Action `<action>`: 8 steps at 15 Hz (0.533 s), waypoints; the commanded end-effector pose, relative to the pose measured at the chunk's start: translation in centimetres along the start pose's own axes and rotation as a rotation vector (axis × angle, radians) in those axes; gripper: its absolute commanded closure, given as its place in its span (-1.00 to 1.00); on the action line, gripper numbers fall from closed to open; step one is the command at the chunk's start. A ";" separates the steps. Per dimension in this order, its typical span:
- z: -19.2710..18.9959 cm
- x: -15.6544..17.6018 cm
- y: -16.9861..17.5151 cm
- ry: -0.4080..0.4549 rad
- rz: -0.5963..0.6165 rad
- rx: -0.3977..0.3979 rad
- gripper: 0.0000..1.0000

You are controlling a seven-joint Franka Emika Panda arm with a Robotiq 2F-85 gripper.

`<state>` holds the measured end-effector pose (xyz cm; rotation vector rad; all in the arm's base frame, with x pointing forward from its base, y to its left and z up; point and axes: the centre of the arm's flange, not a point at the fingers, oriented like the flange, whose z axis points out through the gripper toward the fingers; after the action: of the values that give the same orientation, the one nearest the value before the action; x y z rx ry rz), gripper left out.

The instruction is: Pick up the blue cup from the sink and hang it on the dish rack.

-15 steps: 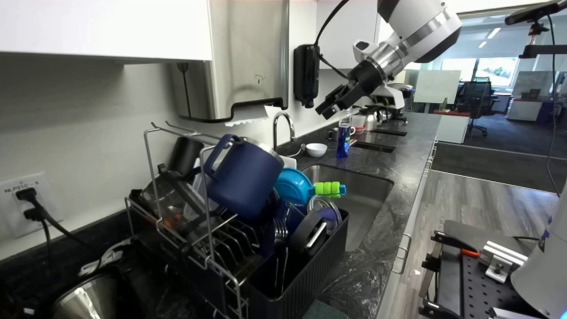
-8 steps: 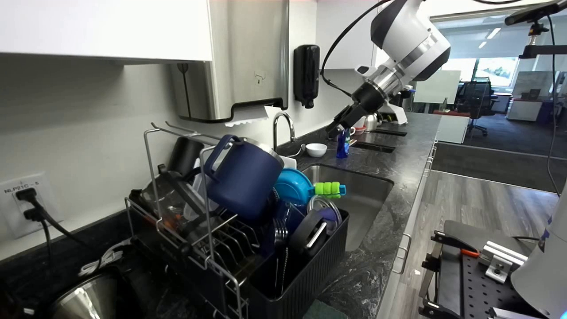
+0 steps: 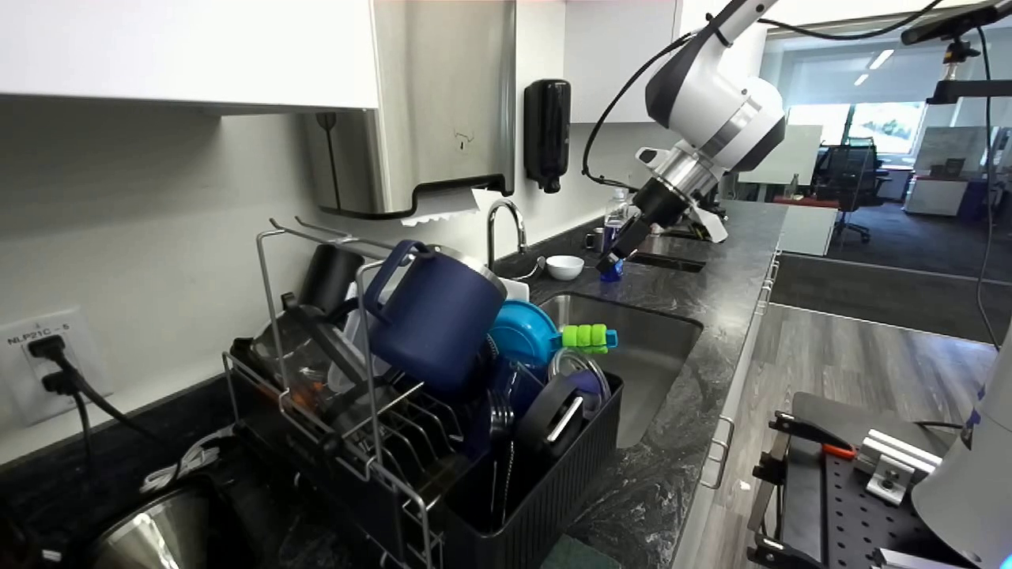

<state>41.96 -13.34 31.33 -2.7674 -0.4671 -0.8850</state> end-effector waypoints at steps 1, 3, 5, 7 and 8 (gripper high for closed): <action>0.4 -0.1 0.9 -0.066 0.034 -0.083 -1.00; 0.6 -0.3 1.2 -0.089 0.049 -0.118 -1.00; 0.9 -0.3 1.2 -0.094 0.062 -0.136 -1.00; 1.2 -0.2 1.0 -0.097 0.070 -0.154 -1.00; 1.3 -0.1 0.8 -0.097 0.073 -0.169 -1.00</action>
<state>42.22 -14.23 30.07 -2.9207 -0.3433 -0.8164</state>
